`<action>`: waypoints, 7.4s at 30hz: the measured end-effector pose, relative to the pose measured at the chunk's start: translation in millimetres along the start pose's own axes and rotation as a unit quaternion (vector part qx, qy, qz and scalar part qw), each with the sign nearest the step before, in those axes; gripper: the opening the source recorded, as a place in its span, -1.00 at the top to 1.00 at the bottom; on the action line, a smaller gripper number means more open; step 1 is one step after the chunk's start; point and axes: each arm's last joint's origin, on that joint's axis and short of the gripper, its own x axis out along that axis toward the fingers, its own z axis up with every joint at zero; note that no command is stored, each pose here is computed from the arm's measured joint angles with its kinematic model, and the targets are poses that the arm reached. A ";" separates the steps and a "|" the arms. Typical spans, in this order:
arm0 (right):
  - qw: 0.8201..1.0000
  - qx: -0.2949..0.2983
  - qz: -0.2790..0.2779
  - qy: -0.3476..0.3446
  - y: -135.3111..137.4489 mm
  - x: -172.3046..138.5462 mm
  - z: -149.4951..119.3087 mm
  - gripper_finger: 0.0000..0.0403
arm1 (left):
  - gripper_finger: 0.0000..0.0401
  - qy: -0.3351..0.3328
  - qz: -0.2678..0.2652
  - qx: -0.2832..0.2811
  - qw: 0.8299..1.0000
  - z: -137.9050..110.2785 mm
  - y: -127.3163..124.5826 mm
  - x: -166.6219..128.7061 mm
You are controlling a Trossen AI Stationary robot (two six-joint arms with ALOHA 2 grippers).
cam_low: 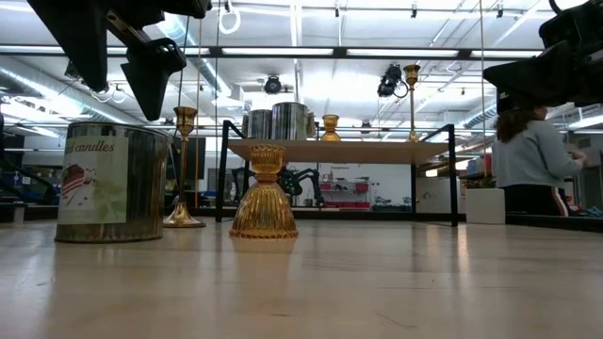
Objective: Pick & Place candle stick holders
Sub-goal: Put the scented candle on the shelf aligned with the other scented candles
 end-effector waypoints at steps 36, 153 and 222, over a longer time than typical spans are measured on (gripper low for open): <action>1.000 0.000 0.000 0.000 0.0 0.0 0.0 0.89 | -0.98 -0.004 0.013 -0.057 0.998 -10.7 2.7 34.2; 1.000 0.000 0.000 0.000 0.0 0.0 0.0 0.89 | -0.86 -0.220 0.127 -0.107 0.961 62.8 199.0 -160.2; 1.000 0.000 0.000 0.000 0.0 0.0 0.0 0.89 | -0.91 -0.054 0.146 -0.172 0.973 67.1 272.7 -82.9</action>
